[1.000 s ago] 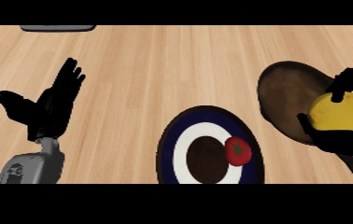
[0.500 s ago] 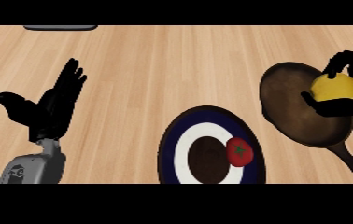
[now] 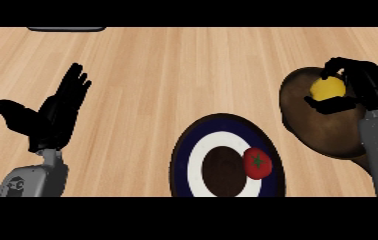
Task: Pick the lemon from the plate and place it in the pan
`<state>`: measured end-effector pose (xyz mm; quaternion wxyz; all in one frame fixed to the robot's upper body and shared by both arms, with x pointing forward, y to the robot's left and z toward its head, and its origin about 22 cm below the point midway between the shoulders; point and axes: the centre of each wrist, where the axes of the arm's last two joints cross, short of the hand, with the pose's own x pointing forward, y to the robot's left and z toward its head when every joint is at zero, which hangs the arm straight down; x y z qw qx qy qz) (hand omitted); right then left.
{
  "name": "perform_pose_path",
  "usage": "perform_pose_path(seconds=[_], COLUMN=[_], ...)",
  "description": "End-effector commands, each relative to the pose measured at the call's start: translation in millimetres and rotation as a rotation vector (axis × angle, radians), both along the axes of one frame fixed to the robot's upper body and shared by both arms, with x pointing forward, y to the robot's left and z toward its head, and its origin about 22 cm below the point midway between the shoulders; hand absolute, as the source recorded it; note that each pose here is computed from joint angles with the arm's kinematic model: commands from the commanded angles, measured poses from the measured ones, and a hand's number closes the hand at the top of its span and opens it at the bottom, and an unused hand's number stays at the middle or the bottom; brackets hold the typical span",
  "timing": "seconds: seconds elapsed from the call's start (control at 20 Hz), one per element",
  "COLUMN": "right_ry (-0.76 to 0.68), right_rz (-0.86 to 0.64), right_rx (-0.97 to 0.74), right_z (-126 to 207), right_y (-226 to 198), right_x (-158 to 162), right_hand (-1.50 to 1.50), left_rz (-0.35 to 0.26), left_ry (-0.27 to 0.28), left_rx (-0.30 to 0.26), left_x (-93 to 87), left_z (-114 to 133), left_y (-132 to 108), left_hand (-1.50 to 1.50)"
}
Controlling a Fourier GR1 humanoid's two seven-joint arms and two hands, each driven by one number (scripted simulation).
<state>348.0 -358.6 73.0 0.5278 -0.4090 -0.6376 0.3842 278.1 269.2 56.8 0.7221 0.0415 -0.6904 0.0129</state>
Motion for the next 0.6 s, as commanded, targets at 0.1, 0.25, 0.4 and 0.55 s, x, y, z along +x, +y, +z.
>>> perform_pose_path(seconds=[0.1,0.25,0.4,0.55], right_ry=[0.181,0.198,0.122,0.037], right_rz=[-0.052,-0.004,0.005,0.031], right_rx=[0.085,0.121,0.213,0.386], right_z=[-37.7,-46.3,-49.2,-28.4], right_y=[-14.3,-31.4,-42.4,-54.4], right_x=[6.9,10.2,5.4,6.9], right_hand=[-1.5,-1.5,-1.5,-1.5], left_rz=[0.007,0.011,-0.004,0.011], left_ry=[-0.01,-0.006,0.006,0.01], left_rx=[0.01,-0.005,-0.017,0.012], left_x=[3.4,7.9,-1.9,-6.5], left_z=[15.1,2.6,18.2,6.9], left_y=[2.0,-4.4,14.0,6.5], left_hand=[0.0,0.0,0.0,0.0])
